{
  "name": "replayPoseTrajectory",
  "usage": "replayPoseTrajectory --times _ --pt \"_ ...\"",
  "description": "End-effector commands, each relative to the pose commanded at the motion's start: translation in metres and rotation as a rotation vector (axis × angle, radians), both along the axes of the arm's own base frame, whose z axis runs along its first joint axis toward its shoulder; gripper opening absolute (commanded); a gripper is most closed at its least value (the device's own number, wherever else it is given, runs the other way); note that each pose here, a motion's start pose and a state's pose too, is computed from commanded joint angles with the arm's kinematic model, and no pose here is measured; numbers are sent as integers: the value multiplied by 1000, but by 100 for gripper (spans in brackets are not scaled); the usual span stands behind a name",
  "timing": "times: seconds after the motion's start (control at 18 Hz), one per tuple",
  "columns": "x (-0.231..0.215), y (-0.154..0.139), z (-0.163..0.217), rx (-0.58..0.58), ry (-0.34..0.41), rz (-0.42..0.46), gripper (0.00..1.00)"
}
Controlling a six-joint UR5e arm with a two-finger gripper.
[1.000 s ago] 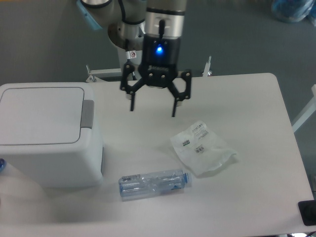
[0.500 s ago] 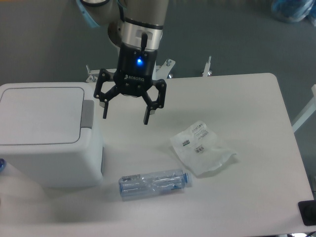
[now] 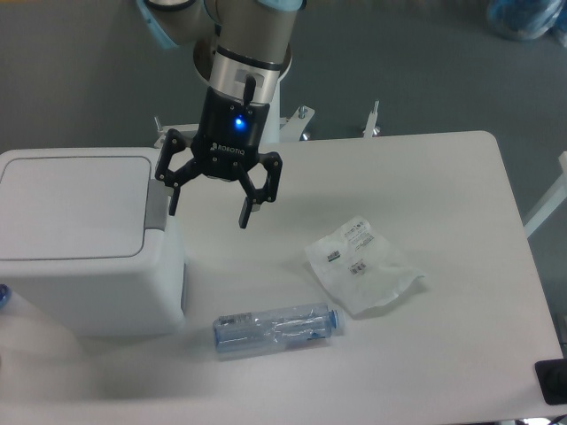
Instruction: Open the trash can
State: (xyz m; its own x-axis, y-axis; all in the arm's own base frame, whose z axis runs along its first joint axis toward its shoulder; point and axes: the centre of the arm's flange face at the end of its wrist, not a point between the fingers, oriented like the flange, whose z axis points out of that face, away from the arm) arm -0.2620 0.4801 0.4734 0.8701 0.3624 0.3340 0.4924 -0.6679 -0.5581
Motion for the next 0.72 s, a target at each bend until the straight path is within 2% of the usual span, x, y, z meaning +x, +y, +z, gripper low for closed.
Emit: replayPoseTrajectory --times 0.72 --pt "2 -1 -6 -4 -1 -9 100"
